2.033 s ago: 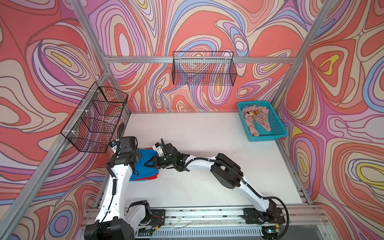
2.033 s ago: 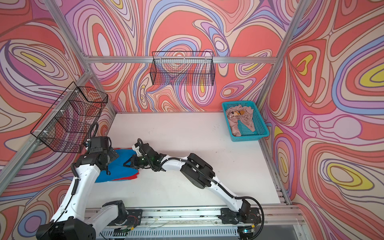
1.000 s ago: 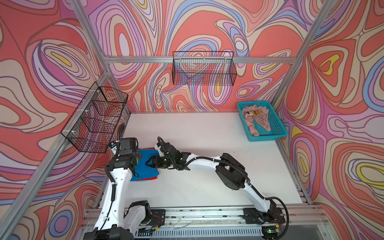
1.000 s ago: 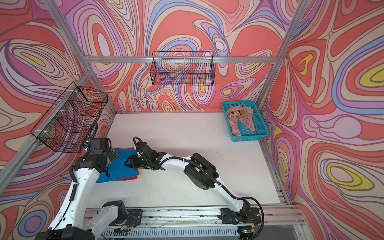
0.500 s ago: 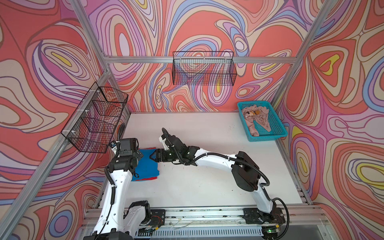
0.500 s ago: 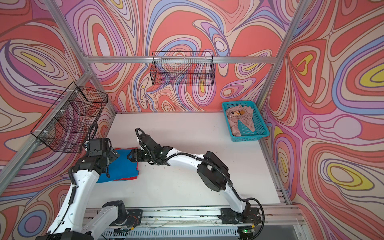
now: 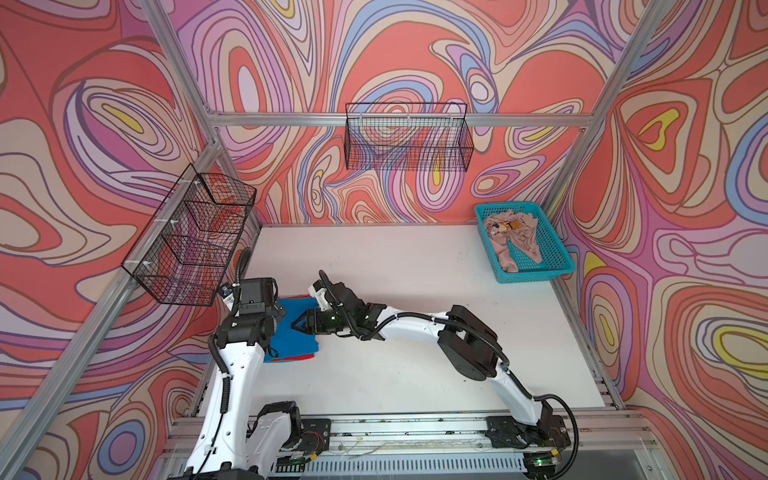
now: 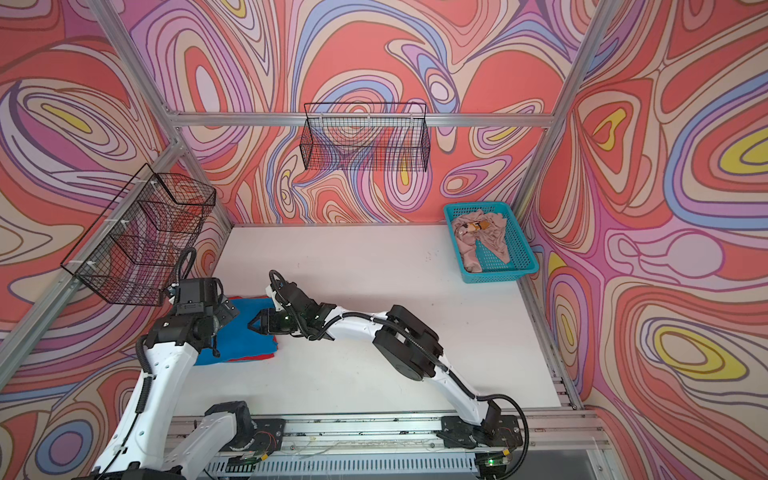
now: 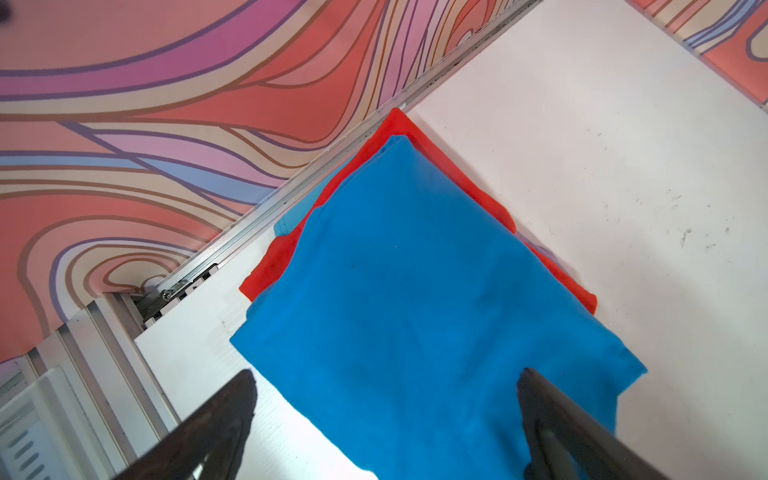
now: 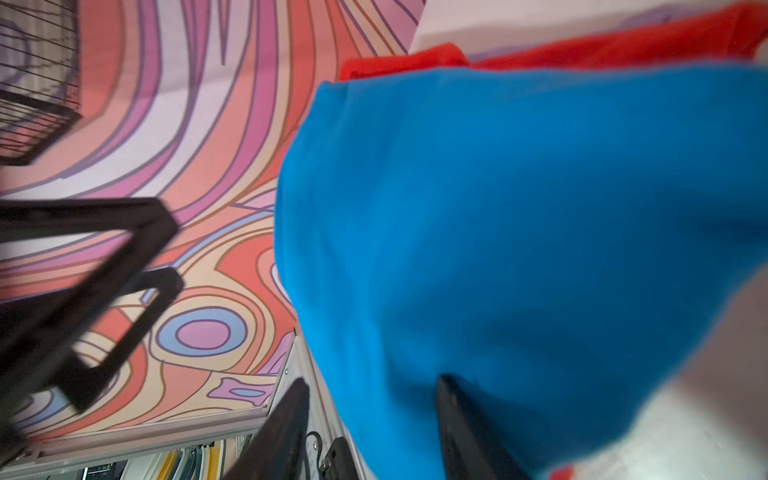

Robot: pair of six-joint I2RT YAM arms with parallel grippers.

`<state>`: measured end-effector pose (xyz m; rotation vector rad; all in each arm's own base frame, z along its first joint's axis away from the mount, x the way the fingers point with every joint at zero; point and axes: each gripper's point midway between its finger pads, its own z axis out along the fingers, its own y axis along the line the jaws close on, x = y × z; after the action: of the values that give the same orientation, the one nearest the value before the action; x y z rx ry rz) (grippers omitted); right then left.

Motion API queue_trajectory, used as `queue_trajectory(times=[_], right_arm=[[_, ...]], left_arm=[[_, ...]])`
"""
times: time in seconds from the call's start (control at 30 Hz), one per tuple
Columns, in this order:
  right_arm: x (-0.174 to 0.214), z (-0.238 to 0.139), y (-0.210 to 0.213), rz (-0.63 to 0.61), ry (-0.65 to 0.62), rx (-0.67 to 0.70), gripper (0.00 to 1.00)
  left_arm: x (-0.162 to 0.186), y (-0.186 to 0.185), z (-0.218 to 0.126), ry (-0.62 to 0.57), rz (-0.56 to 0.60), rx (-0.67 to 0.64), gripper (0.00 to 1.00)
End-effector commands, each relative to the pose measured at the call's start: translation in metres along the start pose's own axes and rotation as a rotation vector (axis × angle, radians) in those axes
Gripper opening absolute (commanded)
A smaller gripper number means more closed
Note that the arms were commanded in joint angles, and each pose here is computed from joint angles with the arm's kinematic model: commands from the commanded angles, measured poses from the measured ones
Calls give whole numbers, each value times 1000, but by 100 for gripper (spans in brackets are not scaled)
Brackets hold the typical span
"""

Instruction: Fold and stack the t-shirts

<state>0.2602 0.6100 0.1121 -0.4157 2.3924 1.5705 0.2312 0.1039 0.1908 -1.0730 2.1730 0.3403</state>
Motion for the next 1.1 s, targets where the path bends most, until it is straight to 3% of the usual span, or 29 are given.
queue_trajectory(times=[0.0, 0.1, 0.23, 0.4, 0.53, 0.63, 0.73, 0.8, 0.9, 0.97, 1.07], right_arm=[[12, 24, -14, 30, 44, -14, 51], [9, 27, -9, -13, 65, 0, 54], [-17, -6, 35, -171, 8, 31, 63], [-45, -78, 96, -308, -107, 76, 70], [-59, -144, 103, -359, -209, 194, 73], [-76, -207, 83, -369, -307, 349, 74], [-97, -296, 68, -371, -464, 504, 82], [-105, -354, 51, -360, -571, 610, 98], [-108, -443, 8, -335, -766, 851, 98], [-102, -498, -33, -332, -896, 1065, 98], [-91, -553, -90, -320, -1042, 1280, 98]], left_arm=[[-18, 6, -9, -87, -54, -20, 100], [-18, 5, -9, -86, -54, -17, 100], [-19, 3, -11, -88, -54, 1, 100], [-19, -5, -15, -97, -52, 54, 100], [-15, -28, -22, -90, -17, 182, 100], [-7, -55, -26, -94, 41, 307, 100], [-1, -73, -22, -113, 92, 362, 100], [5, -89, -18, -136, 139, 396, 100], [23, -118, -6, -134, 241, 478, 100], [28, -127, 11, -144, 244, 468, 100], [27, -137, 33, -209, 312, 437, 100]])
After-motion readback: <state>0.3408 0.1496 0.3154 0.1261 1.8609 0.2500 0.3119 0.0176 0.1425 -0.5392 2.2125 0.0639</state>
